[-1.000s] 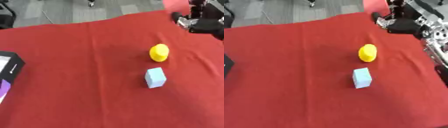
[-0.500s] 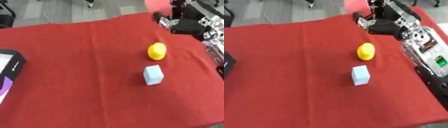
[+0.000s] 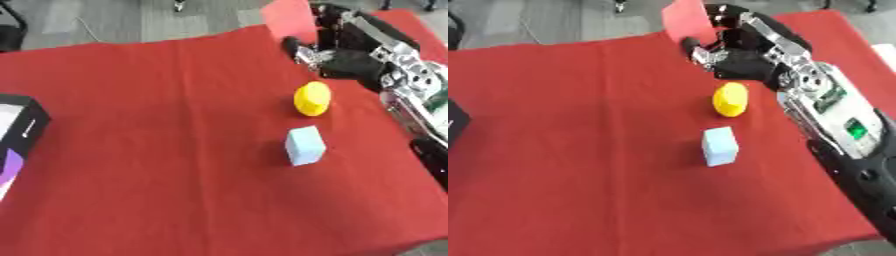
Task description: Pick up the objects with one hand, pass them to the other hand, and then place them into the box on the other side of the table.
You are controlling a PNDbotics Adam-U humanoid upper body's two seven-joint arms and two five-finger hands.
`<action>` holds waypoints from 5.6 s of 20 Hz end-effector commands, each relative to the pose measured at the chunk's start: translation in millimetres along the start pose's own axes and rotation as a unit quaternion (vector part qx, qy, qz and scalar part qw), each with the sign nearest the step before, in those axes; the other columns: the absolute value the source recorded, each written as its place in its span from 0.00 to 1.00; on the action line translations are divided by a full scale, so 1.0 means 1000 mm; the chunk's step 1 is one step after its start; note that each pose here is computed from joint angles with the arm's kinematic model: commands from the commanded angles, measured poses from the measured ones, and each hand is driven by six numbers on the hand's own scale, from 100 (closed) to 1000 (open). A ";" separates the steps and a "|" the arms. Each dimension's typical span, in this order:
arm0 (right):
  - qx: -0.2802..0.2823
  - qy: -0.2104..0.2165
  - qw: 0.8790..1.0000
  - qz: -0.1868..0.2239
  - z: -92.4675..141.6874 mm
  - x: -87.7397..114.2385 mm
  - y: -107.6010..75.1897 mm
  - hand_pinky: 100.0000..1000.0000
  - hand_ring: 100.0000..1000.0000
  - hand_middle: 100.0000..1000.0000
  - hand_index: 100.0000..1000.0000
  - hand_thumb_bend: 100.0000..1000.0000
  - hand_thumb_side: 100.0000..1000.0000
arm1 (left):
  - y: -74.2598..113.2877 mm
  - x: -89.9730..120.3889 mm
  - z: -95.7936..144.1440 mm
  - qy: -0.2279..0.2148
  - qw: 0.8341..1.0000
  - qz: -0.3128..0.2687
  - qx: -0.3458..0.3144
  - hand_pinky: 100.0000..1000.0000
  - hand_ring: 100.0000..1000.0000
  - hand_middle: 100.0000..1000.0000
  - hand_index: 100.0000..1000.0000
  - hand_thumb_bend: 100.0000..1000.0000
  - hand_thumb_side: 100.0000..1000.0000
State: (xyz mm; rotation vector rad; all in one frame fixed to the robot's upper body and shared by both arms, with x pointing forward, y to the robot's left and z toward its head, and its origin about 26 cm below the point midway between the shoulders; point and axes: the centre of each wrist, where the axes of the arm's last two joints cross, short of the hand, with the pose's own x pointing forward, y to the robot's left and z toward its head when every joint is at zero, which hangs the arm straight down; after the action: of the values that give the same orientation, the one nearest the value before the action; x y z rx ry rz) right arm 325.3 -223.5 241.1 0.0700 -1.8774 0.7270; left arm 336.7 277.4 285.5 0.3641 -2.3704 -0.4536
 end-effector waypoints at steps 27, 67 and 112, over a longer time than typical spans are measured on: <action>0.114 -0.038 0.993 0.011 -0.026 0.016 0.047 0.59 0.56 0.27 0.49 0.00 0.12 | -0.039 0.003 -0.046 0.023 0.960 -0.117 -0.255 0.75 0.75 0.76 0.76 0.11 0.59; 0.081 -0.075 0.991 0.071 -0.037 0.012 0.067 0.59 0.55 0.28 0.49 0.00 0.04 | -0.122 -0.003 -0.074 0.130 0.894 -0.115 -0.414 0.82 0.78 0.70 0.73 0.38 0.68; 0.096 -0.041 0.990 0.090 -0.036 0.018 0.066 0.57 0.54 0.27 0.48 0.00 0.05 | -0.124 0.033 -0.068 0.064 0.870 -0.177 -0.455 0.87 0.83 0.74 0.77 0.53 0.48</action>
State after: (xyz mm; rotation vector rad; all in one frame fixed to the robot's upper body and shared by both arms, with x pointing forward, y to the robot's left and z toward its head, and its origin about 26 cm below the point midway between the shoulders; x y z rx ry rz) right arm 323.9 -145.2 223.9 0.0762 -1.8641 1.0402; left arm 376.7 139.9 290.5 0.3172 -1.6784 -1.5606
